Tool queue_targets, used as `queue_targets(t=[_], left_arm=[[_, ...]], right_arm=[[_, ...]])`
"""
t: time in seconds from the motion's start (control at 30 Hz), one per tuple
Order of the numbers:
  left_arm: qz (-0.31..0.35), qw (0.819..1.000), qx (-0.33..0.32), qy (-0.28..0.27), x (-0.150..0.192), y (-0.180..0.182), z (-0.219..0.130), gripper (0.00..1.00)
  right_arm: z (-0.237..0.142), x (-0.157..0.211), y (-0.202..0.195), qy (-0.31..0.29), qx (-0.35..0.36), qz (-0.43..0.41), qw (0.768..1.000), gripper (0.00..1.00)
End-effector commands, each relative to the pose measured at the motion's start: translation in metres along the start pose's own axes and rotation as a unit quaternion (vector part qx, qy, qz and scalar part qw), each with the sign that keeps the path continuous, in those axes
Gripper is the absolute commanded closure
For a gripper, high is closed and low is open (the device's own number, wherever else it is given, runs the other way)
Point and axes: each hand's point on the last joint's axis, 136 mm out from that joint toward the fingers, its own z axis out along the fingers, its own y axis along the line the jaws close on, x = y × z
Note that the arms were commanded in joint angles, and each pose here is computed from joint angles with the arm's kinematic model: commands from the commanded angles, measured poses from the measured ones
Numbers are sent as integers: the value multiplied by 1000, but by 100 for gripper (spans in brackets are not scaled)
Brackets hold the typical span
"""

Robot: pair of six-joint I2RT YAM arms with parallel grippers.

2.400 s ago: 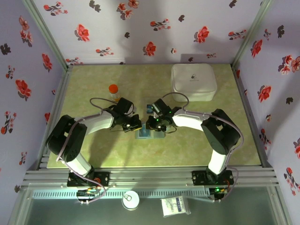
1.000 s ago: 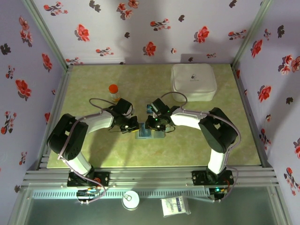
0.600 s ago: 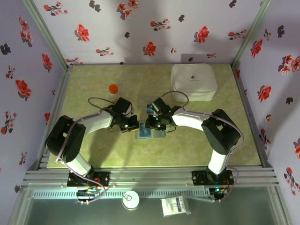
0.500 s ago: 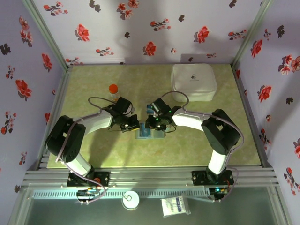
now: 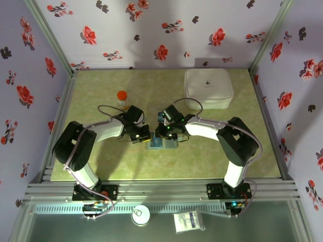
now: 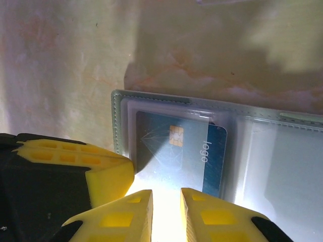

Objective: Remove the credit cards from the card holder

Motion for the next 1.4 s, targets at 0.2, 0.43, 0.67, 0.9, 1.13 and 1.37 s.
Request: queue_targets(t=[0.2, 0.43, 0.67, 0.9, 1.13, 1.37], left_arm=[[5, 1000, -19, 5, 1, 6, 1, 100], [5, 1000, -18, 4, 1, 4, 0, 100], [5, 1000, -16, 2, 0, 2, -2, 100], [14, 1000, -8, -9, -5, -8, -13, 100], [24, 1000, 8, -12, -10, -23, -18, 100], [34, 999, 8, 3, -5, -30, -8, 100]], right_arm=[[13, 13, -25, 24, 40, 9, 999, 78], [10, 14, -32, 26, 62, 0, 998, 78], [-5, 9, -30, 10, 73, -12, 997, 78], [-15, 6, -19, -7, 46, -13, 999, 78], [-16, 7, -28, -11, 46, 3, 999, 78], [-12, 8, -34, -11, 26, 28, 999, 76]])
